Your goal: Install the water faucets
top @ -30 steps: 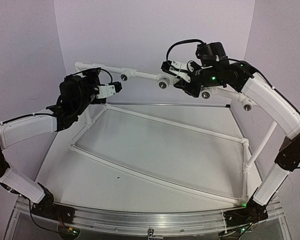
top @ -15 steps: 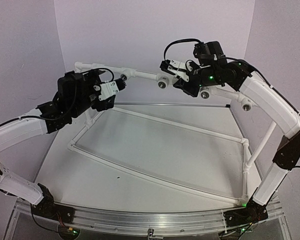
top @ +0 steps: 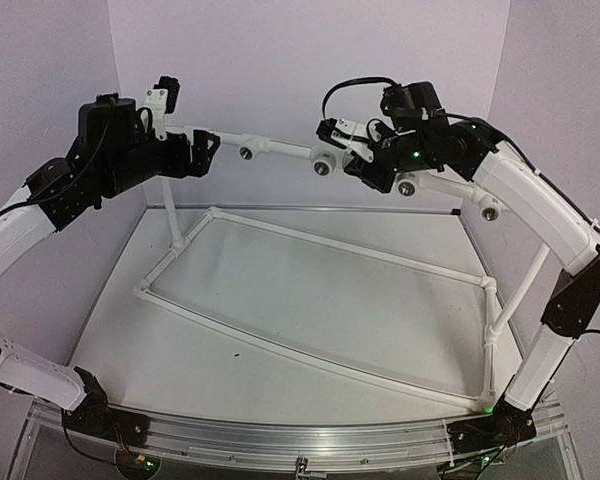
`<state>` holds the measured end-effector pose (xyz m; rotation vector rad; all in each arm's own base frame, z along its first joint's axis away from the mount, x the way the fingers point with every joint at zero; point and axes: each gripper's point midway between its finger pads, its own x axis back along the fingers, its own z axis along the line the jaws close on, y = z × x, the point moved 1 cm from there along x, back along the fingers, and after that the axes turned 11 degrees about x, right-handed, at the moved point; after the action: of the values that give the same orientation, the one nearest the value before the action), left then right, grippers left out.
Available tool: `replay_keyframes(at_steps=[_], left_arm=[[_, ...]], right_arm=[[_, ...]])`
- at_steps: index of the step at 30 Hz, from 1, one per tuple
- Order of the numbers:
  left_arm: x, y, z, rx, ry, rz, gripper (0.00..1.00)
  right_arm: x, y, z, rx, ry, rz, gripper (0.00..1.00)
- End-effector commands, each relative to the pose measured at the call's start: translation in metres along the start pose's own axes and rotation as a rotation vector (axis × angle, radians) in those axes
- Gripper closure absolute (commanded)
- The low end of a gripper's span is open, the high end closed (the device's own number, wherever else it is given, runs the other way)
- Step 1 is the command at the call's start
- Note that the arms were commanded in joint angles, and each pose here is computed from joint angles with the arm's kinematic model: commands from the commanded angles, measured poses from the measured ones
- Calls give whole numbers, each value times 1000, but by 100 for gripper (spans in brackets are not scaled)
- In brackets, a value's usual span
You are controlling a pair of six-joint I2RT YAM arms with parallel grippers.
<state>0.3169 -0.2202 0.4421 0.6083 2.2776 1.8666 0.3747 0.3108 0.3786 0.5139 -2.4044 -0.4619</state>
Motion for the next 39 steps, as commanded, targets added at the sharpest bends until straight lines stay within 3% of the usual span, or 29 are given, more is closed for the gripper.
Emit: replay_keyframes(at_steps=[1,6,9,20,25,29,30,32,35,39], left_arm=[[22,22,18,474,-34,17,0],[13,21,47,833,-168,105,0],[7,18,53,934,-235,112,0],[-3,9,116,1304,-353,-60,5],[-12,-3,130,1294,-344,-56,8],[-13,-28,140,1160,-165,35,10],[-13,-36,144,1105,-104,71,10],[-16,-58,157,1013,31,158,11],[-22,-115,182,897,247,357,13],[-41,-168,200,737,337,551,16]], right_arm=[[-31,-12,0,-265,-60,90,100],[-43,-17,-7,-277,-100,128,100],[-46,-20,-14,-285,-121,138,100],[-47,-38,-25,-302,-137,157,100],[-42,-39,-22,-299,-127,154,100],[-39,-39,-19,-299,-114,150,99],[-38,-39,-18,-297,-109,145,95],[-35,-38,-16,-295,-99,135,76],[-31,-36,-15,-299,-89,119,52],[-21,-26,-16,-304,-68,65,30]])
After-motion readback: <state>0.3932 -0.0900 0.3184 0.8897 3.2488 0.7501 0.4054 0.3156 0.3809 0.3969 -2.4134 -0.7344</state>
